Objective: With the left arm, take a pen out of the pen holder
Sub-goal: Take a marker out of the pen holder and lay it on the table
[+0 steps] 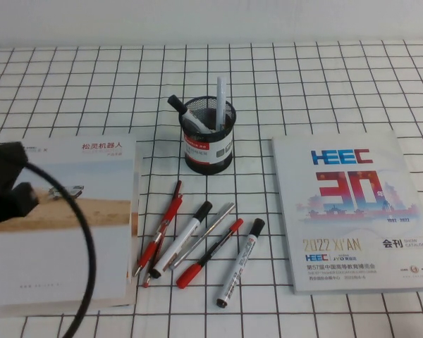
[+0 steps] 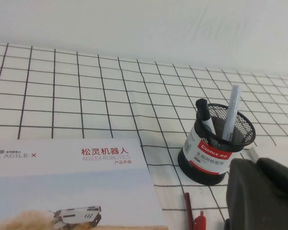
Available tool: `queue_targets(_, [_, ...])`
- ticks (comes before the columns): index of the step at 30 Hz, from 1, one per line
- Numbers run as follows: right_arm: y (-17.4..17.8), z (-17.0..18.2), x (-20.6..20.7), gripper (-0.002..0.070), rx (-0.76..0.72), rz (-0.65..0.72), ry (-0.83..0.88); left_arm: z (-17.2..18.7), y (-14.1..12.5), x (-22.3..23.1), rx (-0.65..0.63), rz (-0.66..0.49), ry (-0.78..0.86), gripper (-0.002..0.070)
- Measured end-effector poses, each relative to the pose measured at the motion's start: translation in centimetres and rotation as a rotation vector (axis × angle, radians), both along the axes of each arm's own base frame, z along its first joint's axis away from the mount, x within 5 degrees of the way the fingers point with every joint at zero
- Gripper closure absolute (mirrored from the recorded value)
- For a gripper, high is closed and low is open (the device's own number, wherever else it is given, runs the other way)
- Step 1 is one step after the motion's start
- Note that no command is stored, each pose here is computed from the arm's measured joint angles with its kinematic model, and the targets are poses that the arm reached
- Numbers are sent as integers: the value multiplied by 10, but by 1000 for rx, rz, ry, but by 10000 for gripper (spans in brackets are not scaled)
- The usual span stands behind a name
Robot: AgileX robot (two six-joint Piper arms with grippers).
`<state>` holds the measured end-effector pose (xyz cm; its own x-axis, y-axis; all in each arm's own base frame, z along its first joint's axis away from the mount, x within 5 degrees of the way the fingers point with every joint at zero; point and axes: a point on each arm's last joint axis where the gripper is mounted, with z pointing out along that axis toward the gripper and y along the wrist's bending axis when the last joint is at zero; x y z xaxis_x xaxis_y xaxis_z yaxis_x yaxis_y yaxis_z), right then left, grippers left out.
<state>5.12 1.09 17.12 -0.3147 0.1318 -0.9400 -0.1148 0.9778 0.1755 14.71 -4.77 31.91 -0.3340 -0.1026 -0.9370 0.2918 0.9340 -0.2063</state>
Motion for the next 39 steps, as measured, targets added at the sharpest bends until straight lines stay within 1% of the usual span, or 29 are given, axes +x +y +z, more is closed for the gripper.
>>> queue_targets(4, [0,0,0,690,2,0,0,-8,-13,29,48,-19,18,680])
queue_targets(9, [0,0,0,690,4,0,0,-25,-39,56,85,-65,31,680])
queue_targets(14, [0,0,0,690,6,0,1,-41,-69,73,104,-93,-28,680])
queue_targets(18, [0,0,0,690,6,0,1,-52,-86,82,52,-58,-124,680])
queue_targets(22, [0,0,0,690,7,1,1,-69,-97,94,-26,-58,-184,680])
queue_targets(26, [0,0,0,690,7,1,1,-83,-99,110,-103,-38,-266,678])
queue_targets(27, [0,0,0,690,7,1,1,-86,-99,114,-117,-32,-272,668])
queue_targets(29, [0,0,0,690,7,1,1,-95,-102,126,-145,-32,-260,617])
queue_targets(31, [0,0,0,690,7,1,1,-104,-108,136,-162,-45,-238,538])
queue_targets(33, [0,0,0,690,8,1,1,-112,-114,143,-181,-65,-223,433])
queue_targets(35, [0,0,0,690,8,1,1,-117,-119,148,-197,-76,-216,352])
queue_targets(37, [0,0,0,690,8,1,1,-121,-122,153,-209,-78,-215,304])
queue_targets(39, [0,0,0,690,8,1,1,-124,-126,159,-219,-79,-222,284])
